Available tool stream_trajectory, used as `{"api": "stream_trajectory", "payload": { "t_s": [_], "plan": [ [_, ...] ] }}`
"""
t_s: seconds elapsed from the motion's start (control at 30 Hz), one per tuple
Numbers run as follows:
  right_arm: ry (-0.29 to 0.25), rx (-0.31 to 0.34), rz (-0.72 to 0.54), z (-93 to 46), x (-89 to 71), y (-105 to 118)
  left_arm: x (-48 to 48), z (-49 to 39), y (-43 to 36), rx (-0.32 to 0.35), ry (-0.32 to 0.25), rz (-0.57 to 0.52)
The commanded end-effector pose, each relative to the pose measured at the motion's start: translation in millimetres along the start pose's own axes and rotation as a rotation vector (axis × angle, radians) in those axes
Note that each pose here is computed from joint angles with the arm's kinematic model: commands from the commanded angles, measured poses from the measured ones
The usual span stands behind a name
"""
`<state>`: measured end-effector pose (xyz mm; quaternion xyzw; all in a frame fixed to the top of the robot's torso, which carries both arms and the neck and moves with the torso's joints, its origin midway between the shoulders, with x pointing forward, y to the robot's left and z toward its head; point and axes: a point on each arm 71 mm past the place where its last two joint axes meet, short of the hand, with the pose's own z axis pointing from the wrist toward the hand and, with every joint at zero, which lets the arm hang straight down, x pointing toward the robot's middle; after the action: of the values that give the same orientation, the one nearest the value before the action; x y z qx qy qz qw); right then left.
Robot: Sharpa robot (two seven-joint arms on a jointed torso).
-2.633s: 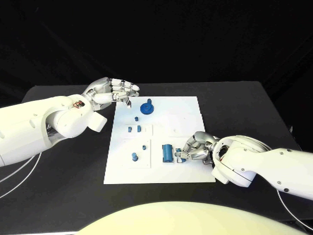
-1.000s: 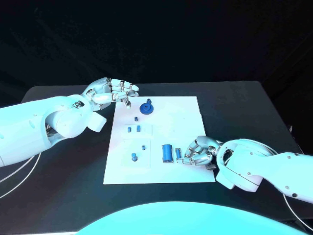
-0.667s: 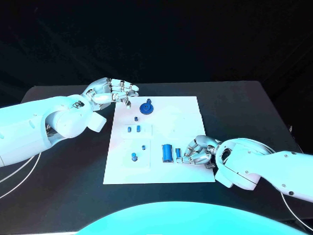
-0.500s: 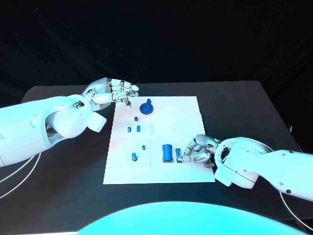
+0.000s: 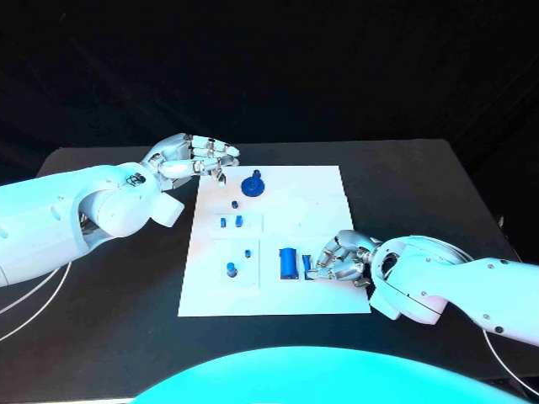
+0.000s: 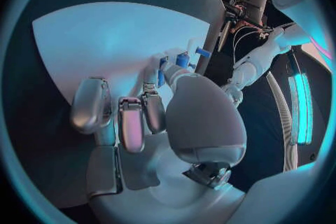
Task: Assemble the parts on the task board
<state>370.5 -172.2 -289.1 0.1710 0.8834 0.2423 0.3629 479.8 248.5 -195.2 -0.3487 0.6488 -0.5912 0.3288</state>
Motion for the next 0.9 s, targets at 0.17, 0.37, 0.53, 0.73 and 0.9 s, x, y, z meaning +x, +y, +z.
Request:
{"api": "stream_trajectory", "payload": {
  "t_s": [0.17,0.37,0.53,0.73,0.9],
  "plan": [
    [-0.071,-0.052,0.047,-7.1,-13.1,-1.6,1.2,-0.4,-1.0,0.012,0.012,-0.005],
    [-0.125,-0.189,0.169,-8.8,-32.7,3.1,3.0,1.8,-1.1,0.026,0.002,-0.016],
    [-0.218,-0.288,0.268,-3.4,-52.2,3.1,4.9,4.6,2.6,0.041,-0.027,-0.034],
    [-0.373,-0.367,0.430,15.8,-90.5,-11.1,1.9,13.1,11.8,0.073,-0.128,-0.061],
    [-0.475,-0.417,0.523,31.6,-120.1,-19.1,-9.1,21.3,18.7,0.087,-0.231,-0.078]
  ]
}}
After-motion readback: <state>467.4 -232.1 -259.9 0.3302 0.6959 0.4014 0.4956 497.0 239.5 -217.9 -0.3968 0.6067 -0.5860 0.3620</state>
